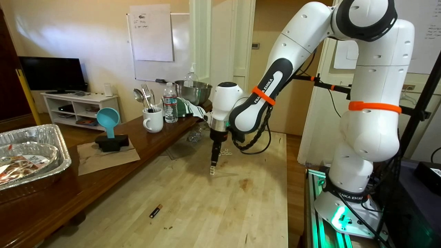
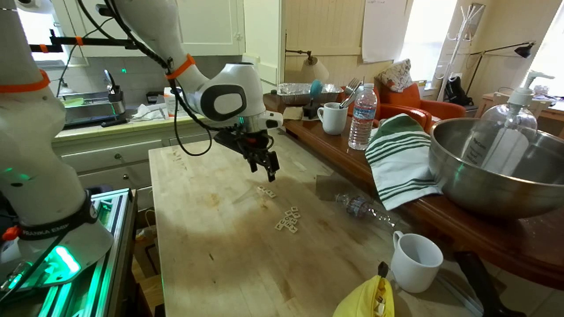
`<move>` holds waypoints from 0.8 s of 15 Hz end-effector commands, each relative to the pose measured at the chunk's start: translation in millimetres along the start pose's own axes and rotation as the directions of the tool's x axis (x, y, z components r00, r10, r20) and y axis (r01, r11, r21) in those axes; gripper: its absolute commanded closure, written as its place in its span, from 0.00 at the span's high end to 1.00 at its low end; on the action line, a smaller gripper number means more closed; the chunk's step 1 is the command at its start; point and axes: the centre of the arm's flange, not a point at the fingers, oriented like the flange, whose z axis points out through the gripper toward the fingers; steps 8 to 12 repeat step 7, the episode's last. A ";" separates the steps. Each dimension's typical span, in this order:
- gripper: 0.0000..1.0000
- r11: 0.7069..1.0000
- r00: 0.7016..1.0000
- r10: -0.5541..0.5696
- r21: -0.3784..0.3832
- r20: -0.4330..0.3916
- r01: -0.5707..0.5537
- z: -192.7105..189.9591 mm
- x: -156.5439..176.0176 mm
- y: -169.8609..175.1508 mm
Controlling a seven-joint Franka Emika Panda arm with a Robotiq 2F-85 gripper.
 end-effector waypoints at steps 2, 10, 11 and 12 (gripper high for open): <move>1.00 1.000 0.999 0.004 0.018 0.048 -0.005 -15.9 -5.1 -1.0; 1.00 1.000 1.000 0.007 0.004 0.026 -0.007 -8.7 -2.1 1.0; 1.00 1.000 1.000 0.007 0.004 0.026 -0.007 -8.7 -2.1 1.0; 1.00 1.000 1.000 0.007 0.004 0.026 -0.007 -8.7 -2.1 1.0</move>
